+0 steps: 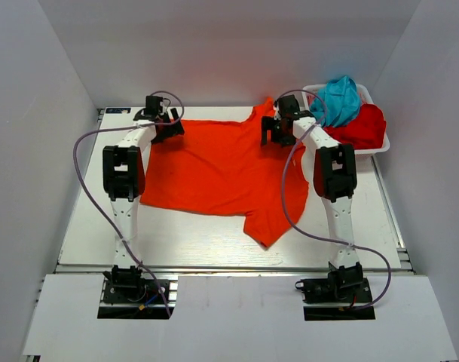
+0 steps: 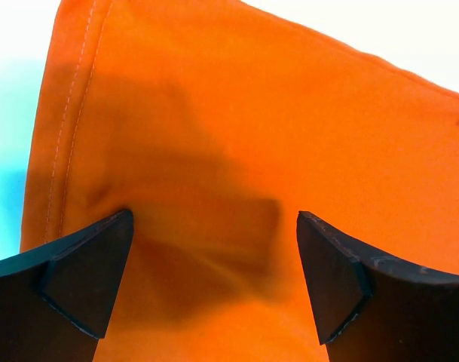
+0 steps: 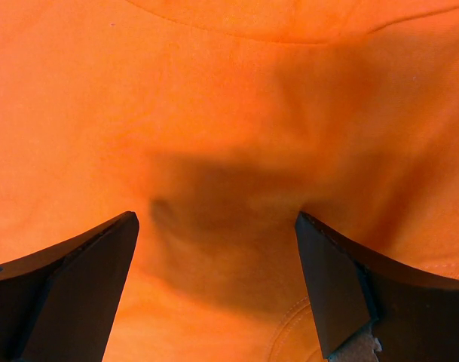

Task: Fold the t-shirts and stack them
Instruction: Flatten out the tshirt

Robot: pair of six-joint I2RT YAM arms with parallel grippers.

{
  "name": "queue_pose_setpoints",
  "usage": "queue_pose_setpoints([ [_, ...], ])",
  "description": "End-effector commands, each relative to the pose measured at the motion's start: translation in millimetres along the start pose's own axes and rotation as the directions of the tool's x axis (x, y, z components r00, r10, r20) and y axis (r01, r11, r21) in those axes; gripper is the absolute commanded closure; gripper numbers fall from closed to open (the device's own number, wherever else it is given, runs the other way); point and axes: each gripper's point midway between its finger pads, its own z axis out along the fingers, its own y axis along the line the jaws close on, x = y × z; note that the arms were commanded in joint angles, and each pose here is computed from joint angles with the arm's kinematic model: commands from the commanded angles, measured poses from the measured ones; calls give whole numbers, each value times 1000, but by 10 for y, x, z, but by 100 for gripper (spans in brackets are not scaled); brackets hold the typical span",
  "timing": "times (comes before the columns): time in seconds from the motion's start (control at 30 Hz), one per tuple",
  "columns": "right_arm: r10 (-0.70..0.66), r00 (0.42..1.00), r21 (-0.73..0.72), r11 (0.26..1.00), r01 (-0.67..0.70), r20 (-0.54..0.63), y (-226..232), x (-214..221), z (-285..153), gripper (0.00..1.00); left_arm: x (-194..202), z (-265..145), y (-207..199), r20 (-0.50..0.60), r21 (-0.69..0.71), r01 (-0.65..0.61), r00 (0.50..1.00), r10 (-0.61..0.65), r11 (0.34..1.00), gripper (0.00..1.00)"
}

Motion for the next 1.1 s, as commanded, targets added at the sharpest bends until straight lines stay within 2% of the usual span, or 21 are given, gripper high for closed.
queue_pose_setpoints([
  [0.0, -51, 999, -62, 997, 52, 16, 85, -116, 93, 10, 243, 138, 243, -131, -19, -2, 991, -1, 1000, 0],
  [0.1, -134, 987, -94, 985, 142, 89, 233, -329, -148, 10, -31, -75, 84, -67, 46, -45, 997, 49, 998, 0],
  [0.13, -160, 972, -107, 978, 180, 174, 335, -569, -438, 10, -128, -171, 38, -35, 66, -73, 997, 75, 995, 0],
  [0.2, -226, 957, -119, 961, 250, 183, 411, -479, -522, 10, -364, -552, -60, 41, 85, -91, 995, 88, 992, 0],
  [0.27, -305, 913, -94, 936, 340, 270, 589, -569, -933, 10, -518, -836, -38, 109, 54, -107, 989, 101, 993, 0],
  [0.3, -321, 908, -92, 930, 356, 269, 615, -468, -1059, 10, -330, -893, 59, 74, 27, -102, 992, 100, 994, 0],
  [0.33, -327, 904, -89, 928, 363, 276, 646, -436, -1140, 10, -342, -1019, 129, 97, -14, -90, 991, 91, 996, 0],
  [0.37, -342, 897, -101, 919, 382, 280, 771, -317, -1248, 10, -472, -1371, 100, 158, -20, -54, 986, 56, 998, 0],
  [0.4, -348, 895, -98, 917, 388, 279, 789, -187, -1352, 10, -182, -1400, 243, 101, -63, -28, 994, 35, 998, 0],
  [0.43, -336, 903, -104, 922, 374, 267, 789, -94, -1376, 10, -105, -1508, 382, 109, -130, 4, 994, 11, 991, 0],
  [0.47, -349, 896, -116, 913, 391, 273, 882, 113, -1504, 10, -140, -1771, 394, 160, -138, 54, 987, -32, 989, 0],
  [0.5, -341, 911, -98, 924, 371, 231, 814, 326, -1446, 10, 219, -1772, 599, 96, -214, 70, 994, -50, 974, 0],
  [0.57, -353, 913, -87, 923, 376, 203, 840, 579, -1444, 10, 478, -1892, 743, 85, -273, 146, 988, -127, 951, 0],
  [0.6, -333, 908, -35, 935, 353, 256, 829, 502, -1654, 10, 768, -1977, 915, 41, -327, 175, 984, -171, 929, 0],
  [0.63, -319, 923, -22, 943, 331, 217, 738, 731, -1571, 10, 906, -2006, 992, 27, -347, 205, 978, -209, 915, 0],
  [0.67, -318, 909, 0, 944, 330, 271, 787, 679, -1759, 10, 1189, -1978, 1091, -10, -370, 229, 968, -250, 900, 0],
  [0.7, -307, 908, 18, 949, 315, 286, 787, 688, -1801, 10, 1293, -1985, 1152, -20, -370, 240, 964, -265, 897, 0],
  [0.83, -289, 915, 13, 955, 298, 280, 829, 964, -1942, 10, 1813, -2033, 1288, -56, -368, 289, 942, -331, 884, 0],
  [1.07, -296, 941, -24, 953, 303, 165, 839, 1611, -1866, 10, 1831, -1974, 1405, 3, -370, 338, 932, -363, 865, 13],
])
